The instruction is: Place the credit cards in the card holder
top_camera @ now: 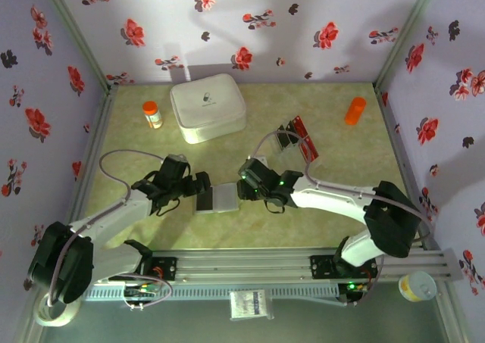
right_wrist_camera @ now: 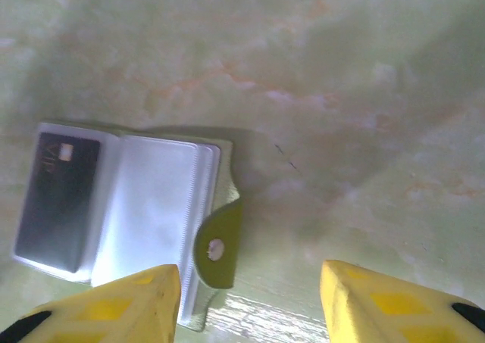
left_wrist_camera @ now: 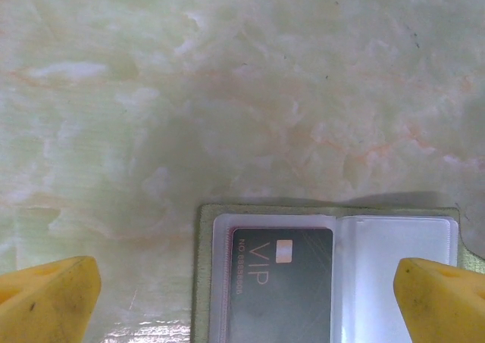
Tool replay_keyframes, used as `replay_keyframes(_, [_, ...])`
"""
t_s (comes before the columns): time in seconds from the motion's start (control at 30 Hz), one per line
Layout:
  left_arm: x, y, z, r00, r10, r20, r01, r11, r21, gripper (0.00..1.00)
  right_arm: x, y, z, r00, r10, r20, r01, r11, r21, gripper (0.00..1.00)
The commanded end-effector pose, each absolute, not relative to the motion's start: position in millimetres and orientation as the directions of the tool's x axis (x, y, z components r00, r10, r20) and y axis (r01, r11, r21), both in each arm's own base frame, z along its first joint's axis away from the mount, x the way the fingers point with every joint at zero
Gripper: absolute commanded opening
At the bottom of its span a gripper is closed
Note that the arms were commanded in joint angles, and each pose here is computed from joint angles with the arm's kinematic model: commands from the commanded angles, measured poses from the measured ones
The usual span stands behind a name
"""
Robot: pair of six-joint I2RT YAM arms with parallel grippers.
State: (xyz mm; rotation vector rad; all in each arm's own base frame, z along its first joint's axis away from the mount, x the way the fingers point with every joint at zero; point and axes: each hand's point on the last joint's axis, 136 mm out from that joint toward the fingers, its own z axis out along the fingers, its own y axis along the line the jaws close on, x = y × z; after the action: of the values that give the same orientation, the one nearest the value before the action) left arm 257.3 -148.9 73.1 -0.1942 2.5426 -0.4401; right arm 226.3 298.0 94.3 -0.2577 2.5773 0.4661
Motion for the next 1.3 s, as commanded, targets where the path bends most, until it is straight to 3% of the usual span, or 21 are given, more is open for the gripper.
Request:
replay_keyframes(0.0, [263, -152, 78, -0.83, -0.239, -0.503, -0.041, 0.927, -0.373, 1.0, 227, 312, 100, -0.857, -0.079, -0.509, -0.273, 0.908, 0.319, 0.55])
replay_keyframes(0.3, [267, -154, 76, -0.829, -0.254, -0.498, -0.054, 0.923, -0.381, 1.0, 237, 322, 67, -0.867, -0.156, -0.473, -0.291, 0.929, 0.228, 0.55])
replay_keyframes(0.4, [266, -155, 74, -0.834, -0.256, -0.489, -0.059, 0.922, -0.382, 1.0, 240, 313, 61, -0.865, -0.175, -0.471, -0.288, 0.941, 0.179, 0.44])
replay_keyframes(0.67, [264, -159, 70, -0.843, -0.256, -0.473, -0.051, 0.913, -0.404, 1.0, 240, 286, 51, -0.877, -0.132, -0.461, -0.235, 0.956, 0.174, 0.0])
replay_keyframes(1.0, [263, -171, 69, -0.86, -0.252, -0.445, -0.029, 0.893, -0.449, 1.0, 235, 257, 51, -0.881, -0.066, -0.469, -0.181, 0.962, 0.204, 0.0])
replay_keyframes(1.13, [262, -177, 68, -0.864, -0.263, -0.43, -0.03, 0.879, -0.477, 1.0, 234, 260, 62, -0.879, -0.061, -0.474, -0.193, 0.952, 0.236, 0.31])
replay_keyframes(1.27, [261, -184, 67, -0.867, -0.266, -0.421, -0.029, 0.871, -0.491, 1.0, 231, 265, 88, -0.873, -0.037, -0.487, -0.204, 0.933, 0.296, 0.32])
